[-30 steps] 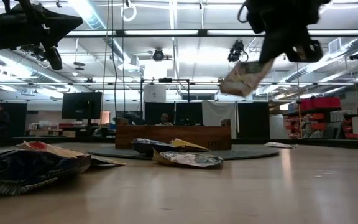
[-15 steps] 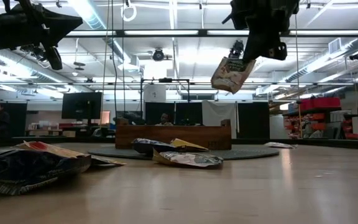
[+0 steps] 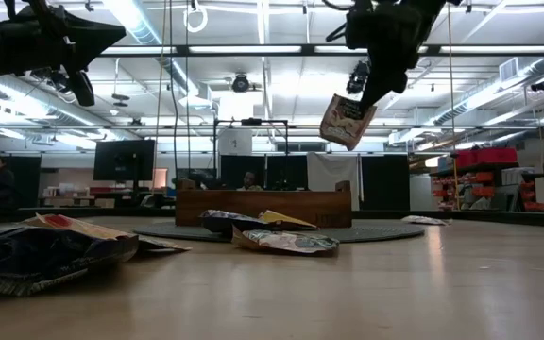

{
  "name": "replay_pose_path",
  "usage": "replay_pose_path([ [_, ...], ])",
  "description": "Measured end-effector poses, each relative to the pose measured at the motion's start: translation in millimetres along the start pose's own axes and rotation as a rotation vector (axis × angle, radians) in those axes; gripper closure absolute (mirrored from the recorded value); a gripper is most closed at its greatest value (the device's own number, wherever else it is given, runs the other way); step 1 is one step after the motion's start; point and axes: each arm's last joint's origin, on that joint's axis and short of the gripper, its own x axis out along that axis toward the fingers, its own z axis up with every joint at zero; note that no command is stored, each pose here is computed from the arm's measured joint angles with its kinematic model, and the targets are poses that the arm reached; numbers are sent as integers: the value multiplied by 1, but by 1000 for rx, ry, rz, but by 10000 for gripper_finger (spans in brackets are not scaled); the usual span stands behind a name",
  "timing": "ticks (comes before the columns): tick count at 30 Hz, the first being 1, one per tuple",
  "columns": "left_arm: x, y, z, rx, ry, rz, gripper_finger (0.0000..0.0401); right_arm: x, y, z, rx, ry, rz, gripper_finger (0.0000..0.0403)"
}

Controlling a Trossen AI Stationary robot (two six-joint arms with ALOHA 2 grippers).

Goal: Pick & Place Tea
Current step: Put the brown tea bag into the right section of the wooden organizer

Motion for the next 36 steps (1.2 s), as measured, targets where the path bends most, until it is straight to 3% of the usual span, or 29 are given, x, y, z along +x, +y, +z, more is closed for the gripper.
replay_pose_path([
  [6,0,0,0,1,0,0,383,14,-12,6,-72,41,-23,403],
  [13,0,0,0,2,0,0,383,25,-16,43,-220,85,-39,403],
  [18,0,0,0,3,0,0,383,45,-25,60,-243,197,-54,403],
  [25,0,0,0,2,0,0,383,73,-32,64,-270,278,-72,403],
  [36,0,0,0,2,0,0,383,81,-34,64,-298,278,-88,403],
])
